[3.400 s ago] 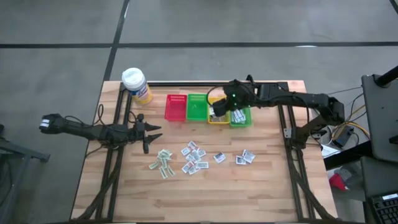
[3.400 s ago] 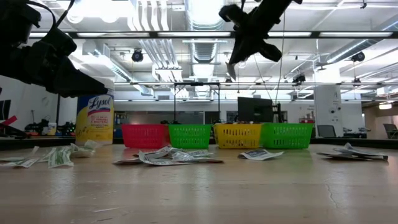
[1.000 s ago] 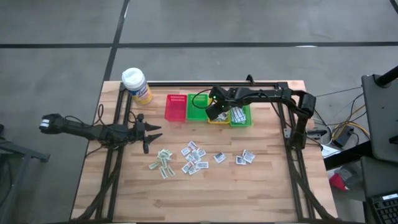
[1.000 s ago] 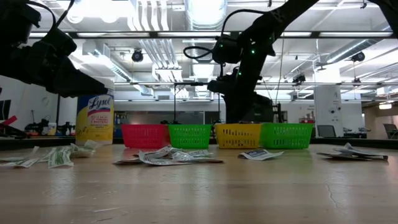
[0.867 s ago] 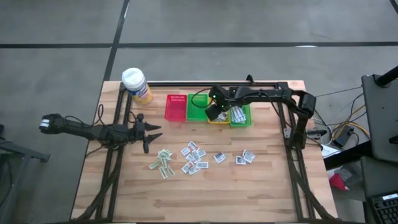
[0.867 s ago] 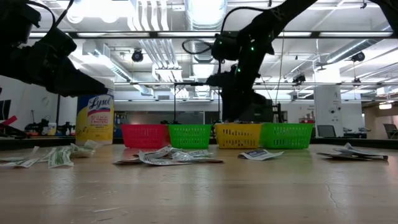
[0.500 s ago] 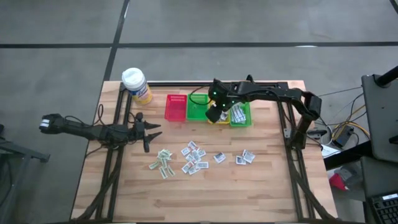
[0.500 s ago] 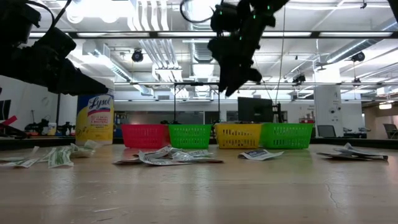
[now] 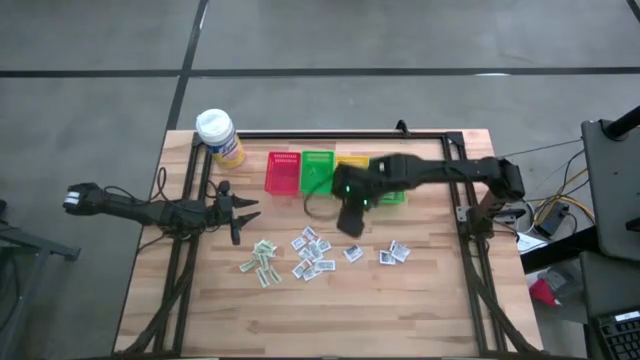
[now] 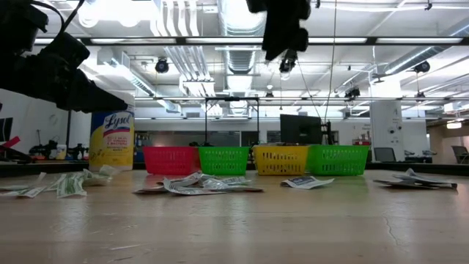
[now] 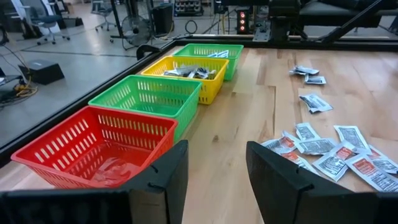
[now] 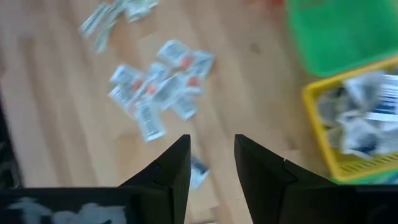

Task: Pick & Place First Aid Supplies
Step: Put the blue alcohol pad into the yellow bin

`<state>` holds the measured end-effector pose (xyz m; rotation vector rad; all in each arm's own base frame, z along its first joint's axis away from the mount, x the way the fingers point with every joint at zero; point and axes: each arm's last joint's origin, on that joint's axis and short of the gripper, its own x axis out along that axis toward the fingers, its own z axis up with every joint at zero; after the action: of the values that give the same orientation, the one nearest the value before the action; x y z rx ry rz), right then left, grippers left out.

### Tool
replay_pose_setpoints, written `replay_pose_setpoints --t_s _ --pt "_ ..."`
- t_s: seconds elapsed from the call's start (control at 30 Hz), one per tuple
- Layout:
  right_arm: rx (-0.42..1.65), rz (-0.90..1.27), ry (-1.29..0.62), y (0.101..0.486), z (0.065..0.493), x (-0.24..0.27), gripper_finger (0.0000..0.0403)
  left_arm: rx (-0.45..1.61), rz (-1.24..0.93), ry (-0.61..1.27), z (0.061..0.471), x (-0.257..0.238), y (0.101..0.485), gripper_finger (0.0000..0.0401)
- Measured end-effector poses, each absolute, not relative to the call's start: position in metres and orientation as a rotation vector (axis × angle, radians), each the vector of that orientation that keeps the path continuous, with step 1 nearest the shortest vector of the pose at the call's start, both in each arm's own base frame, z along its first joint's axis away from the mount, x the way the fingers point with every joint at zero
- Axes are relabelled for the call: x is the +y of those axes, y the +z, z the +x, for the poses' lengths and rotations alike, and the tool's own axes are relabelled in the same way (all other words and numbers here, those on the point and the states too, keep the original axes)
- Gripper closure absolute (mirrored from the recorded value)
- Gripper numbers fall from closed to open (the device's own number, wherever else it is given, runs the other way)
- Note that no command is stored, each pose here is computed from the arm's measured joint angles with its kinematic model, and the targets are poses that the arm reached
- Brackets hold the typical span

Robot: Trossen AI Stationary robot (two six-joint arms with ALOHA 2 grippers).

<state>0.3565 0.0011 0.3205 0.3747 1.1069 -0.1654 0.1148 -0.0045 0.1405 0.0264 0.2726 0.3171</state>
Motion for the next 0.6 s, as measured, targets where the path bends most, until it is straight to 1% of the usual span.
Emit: replay_pose_setpoints --t_s 0.13,0.3,0.43,0.6 --pt "1.139 0.276 -0.058 0.315 0.354 0.035 0.0286 0.27 0.01 0.319 0.115 -0.005 0.14 0.0243" --pt "1.201 0.111 0.072 0.294 0.356 0.062 0.0282 0.269 0.003 0.32 0.115 -0.005 0.141 0.0243" --pt "1.28 0.004 0.137 0.267 0.362 0.068 0.0276 0.268 0.002 0.32 0.115 -0.005 0.141 0.0243" --pt "1.371 -0.084 0.135 0.233 0.375 0.061 0.027 0.268 0.001 0.32 0.115 -0.005 0.141 0.0243"
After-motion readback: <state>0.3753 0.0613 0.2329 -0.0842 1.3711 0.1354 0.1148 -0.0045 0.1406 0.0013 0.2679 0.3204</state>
